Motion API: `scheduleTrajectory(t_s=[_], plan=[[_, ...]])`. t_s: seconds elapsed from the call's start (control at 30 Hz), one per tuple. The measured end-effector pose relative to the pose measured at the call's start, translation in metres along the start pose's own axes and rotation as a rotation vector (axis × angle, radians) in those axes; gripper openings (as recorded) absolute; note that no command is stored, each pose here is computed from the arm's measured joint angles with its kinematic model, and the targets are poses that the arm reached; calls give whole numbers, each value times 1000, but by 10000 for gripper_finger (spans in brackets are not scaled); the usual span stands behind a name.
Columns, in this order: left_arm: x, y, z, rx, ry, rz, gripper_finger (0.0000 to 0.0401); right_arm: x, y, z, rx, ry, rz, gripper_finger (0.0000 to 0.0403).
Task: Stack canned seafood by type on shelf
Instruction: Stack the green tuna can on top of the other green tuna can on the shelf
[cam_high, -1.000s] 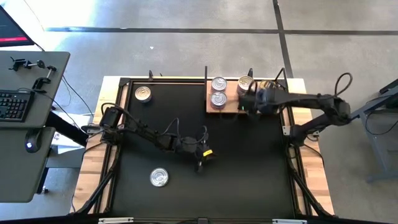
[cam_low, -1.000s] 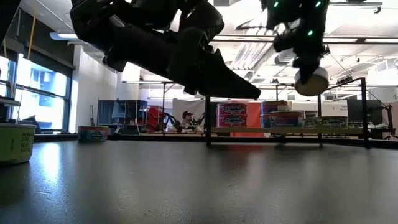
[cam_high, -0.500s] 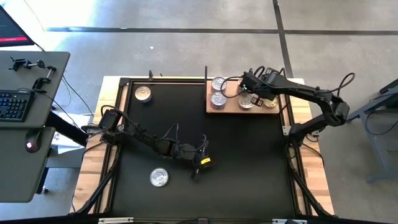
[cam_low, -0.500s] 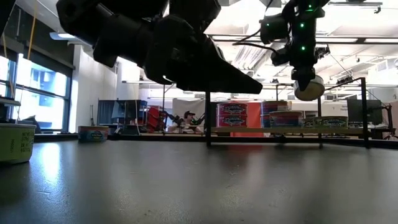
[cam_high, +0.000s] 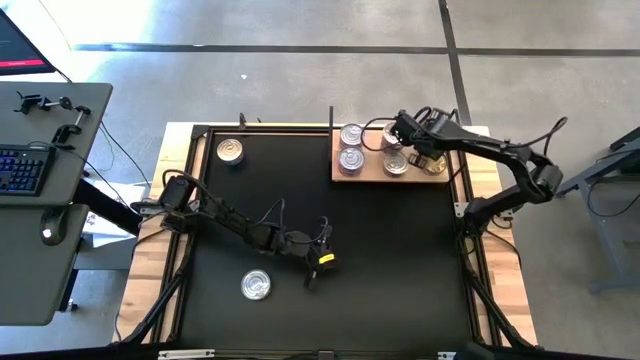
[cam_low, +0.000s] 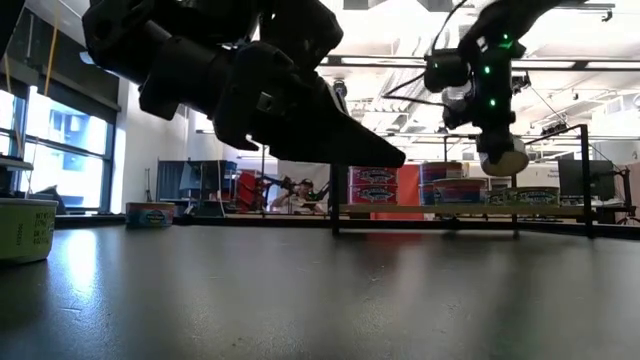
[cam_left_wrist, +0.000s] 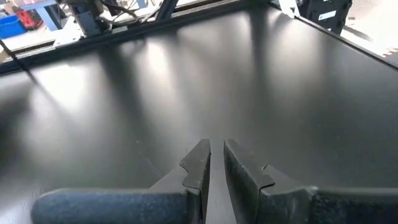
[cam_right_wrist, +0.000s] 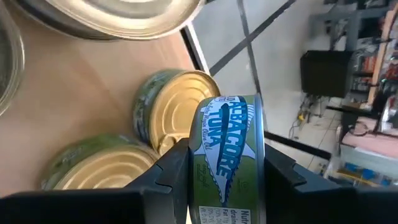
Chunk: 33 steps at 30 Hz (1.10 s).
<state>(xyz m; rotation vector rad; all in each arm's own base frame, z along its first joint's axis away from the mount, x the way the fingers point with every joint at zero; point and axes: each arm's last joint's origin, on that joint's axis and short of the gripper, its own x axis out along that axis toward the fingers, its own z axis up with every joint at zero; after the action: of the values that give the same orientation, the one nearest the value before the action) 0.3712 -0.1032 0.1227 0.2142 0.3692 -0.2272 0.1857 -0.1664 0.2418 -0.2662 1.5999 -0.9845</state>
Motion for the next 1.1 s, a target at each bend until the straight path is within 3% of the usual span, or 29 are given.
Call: scheduleTrajectory(t_s=[0.27,0.5,0.77,1.1], plan=[[0,0,0,-6,-4,7,37,27,18,-8,-35,4,-7,117],[0,2,2,-8,-19,29,37,32,17,-4,-21,-37,-8,117],[0,2,2,-8,-17,43,37,31,18,-4,-23,-51,18,178],[0,2,2,-8,-15,42,37,30,19,-7,-66,-32,56,187]])
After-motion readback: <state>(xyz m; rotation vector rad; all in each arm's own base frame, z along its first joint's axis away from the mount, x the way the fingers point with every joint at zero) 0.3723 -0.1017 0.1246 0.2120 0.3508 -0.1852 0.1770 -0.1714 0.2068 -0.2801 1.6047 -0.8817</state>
